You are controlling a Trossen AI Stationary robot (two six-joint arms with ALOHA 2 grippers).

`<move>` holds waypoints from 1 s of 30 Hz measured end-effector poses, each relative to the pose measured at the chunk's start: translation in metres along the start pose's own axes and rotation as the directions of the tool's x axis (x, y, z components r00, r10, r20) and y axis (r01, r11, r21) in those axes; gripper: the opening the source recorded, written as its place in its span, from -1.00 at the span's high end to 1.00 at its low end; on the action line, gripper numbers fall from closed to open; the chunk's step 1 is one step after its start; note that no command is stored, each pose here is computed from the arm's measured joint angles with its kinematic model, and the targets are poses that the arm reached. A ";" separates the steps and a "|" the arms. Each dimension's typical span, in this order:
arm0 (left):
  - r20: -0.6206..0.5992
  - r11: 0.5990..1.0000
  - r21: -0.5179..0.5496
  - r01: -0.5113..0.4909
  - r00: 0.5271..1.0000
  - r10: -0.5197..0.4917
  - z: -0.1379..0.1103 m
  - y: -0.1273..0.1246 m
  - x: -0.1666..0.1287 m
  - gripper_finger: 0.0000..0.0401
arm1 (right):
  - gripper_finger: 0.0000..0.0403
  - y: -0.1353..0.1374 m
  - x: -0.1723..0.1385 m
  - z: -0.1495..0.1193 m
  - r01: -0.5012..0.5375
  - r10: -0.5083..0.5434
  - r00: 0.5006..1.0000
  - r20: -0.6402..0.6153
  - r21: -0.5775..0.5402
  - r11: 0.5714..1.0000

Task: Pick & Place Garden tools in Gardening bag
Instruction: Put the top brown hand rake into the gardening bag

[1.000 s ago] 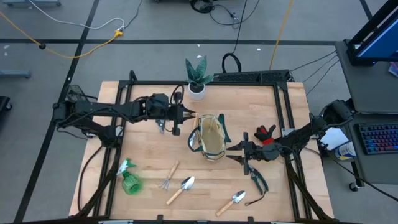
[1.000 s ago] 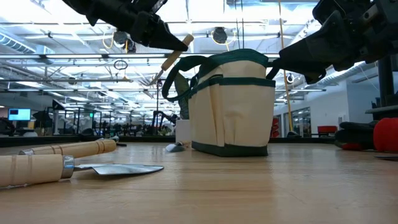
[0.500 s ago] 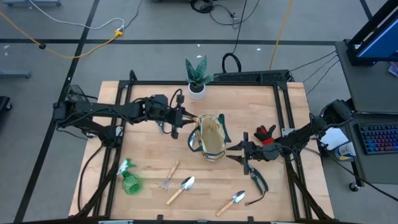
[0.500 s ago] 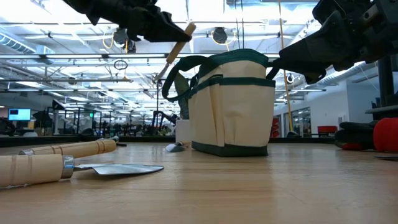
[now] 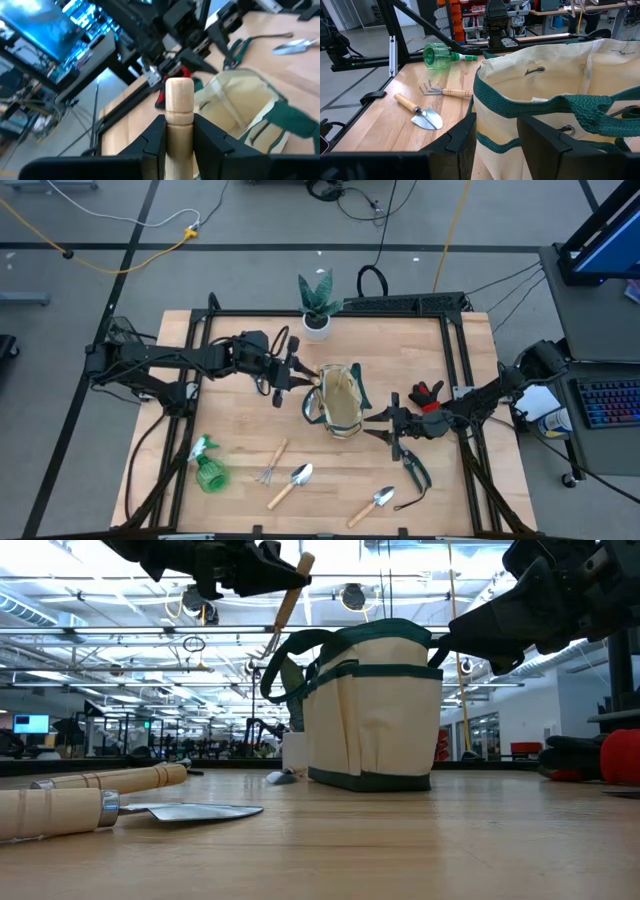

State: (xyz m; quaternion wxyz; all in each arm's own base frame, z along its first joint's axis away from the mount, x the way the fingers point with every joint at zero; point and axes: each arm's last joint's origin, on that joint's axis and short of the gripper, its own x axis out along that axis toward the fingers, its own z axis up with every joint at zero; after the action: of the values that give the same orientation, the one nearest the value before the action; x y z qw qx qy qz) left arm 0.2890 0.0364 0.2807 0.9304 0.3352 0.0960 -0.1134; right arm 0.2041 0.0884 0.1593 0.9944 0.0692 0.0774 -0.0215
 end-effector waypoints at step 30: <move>0.238 0.998 0.004 0.067 0.969 -0.066 0.018 -0.012 0.020 0.64 | 0.33 0.000 0.000 0.000 -0.001 0.001 1.000 0.001 -0.002 1.000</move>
State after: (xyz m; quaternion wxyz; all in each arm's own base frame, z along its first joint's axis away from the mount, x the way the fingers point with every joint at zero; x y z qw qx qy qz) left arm 0.3063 0.0131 0.2821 0.9315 0.3139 -0.0050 -0.1838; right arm 0.2041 0.0885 0.1594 0.9945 0.0680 0.0768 -0.0211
